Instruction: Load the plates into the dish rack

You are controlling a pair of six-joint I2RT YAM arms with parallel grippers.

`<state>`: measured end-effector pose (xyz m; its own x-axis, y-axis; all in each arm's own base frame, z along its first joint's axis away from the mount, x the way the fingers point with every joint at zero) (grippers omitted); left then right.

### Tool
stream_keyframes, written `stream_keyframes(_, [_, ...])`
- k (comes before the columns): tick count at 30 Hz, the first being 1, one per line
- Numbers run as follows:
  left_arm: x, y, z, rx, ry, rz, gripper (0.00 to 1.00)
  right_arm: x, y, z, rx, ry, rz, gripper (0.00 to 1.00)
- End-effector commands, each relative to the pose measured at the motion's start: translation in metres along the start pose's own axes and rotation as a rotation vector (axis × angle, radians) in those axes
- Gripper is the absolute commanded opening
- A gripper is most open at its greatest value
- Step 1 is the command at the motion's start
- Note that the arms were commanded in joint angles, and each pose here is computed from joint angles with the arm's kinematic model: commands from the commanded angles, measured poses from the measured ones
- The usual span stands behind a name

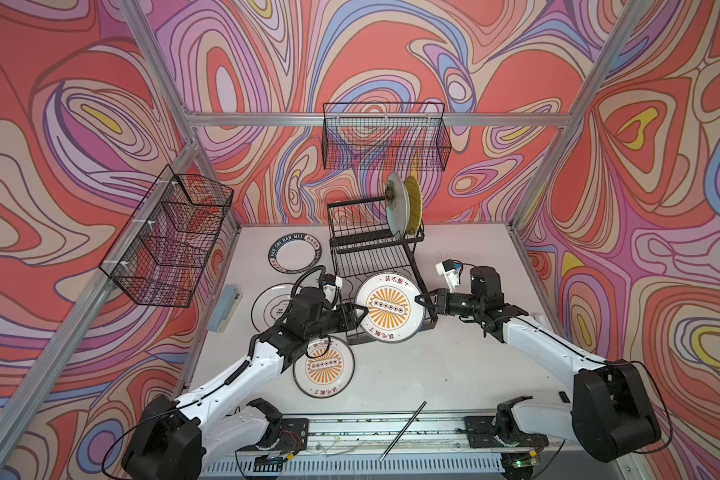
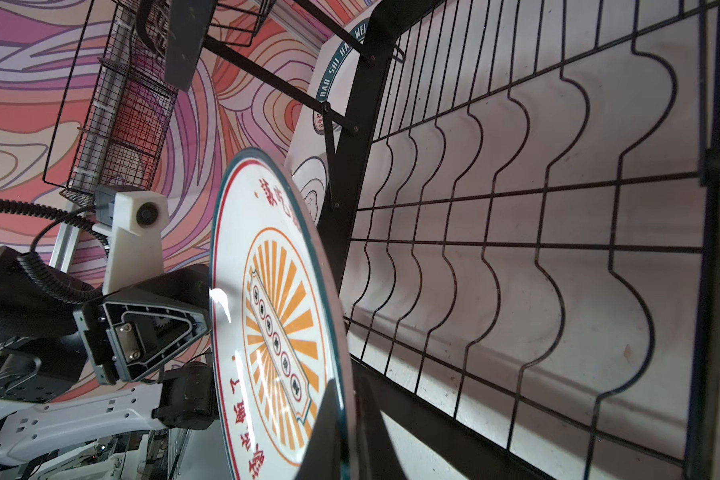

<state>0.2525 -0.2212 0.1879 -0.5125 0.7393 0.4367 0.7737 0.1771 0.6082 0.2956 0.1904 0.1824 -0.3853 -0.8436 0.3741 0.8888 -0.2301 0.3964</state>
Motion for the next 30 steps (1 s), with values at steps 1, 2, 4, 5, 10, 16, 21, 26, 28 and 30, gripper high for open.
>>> stream_keyframes(1, [0.003,-0.003,-0.002,-0.013,-0.013,-0.001,0.45,-0.002,0.007,0.015,0.052,0.036,-0.004,0.0])
stream_keyframes(2, [0.003,-0.003,-0.003,-0.015,-0.015,-0.001,0.43,-0.002,0.007,0.015,0.052,0.035,-0.002,0.0])
stream_keyframes(4, [0.003,-0.004,-0.002,-0.014,-0.014,0.0,0.39,-0.002,0.006,0.015,0.054,0.034,-0.001,0.0])
stream_keyframes(5, [0.004,-0.003,-0.003,-0.014,-0.015,-0.002,0.37,-0.003,0.006,0.016,0.056,0.035,-0.001,0.0])
stream_keyframes(10, [0.004,-0.003,-0.004,-0.02,-0.024,-0.002,0.22,-0.003,0.007,0.017,0.059,0.034,-0.001,0.0])
stream_keyframes(16, [0.003,-0.002,-0.006,-0.026,-0.028,-0.001,0.1,-0.003,0.009,0.02,0.066,0.036,-0.005,0.0])
stream_keyframes(21, [0.004,-0.001,-0.007,-0.031,-0.032,-0.004,0.0,-0.003,0.01,0.023,0.069,0.041,-0.004,0.04])
stream_keyframes(26, [0.005,0.0,-0.008,-0.035,-0.032,-0.007,0.0,-0.004,0.008,0.024,0.074,0.044,0.0,0.12])
stream_keyframes(28, [0.005,0.0,-0.008,-0.037,-0.032,-0.01,0.0,-0.005,0.007,0.024,0.073,0.045,0.004,0.15])
stream_keyframes(30, [0.005,0.0,-0.008,-0.037,-0.032,-0.011,0.0,-0.006,0.005,0.025,0.079,0.05,0.01,0.19])
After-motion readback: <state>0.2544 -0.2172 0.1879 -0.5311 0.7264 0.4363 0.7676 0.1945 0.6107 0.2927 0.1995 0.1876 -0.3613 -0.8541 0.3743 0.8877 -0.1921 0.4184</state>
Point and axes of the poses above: each gripper's point midway between its finger pads, its own x axis back along the fingers, its own z axis along the line the jaws close on, y = z × x, the point moved 2 cm from there along x, back along the fingers, and after that the axes turned 8 degrees about -x, right-handed, at the moved point
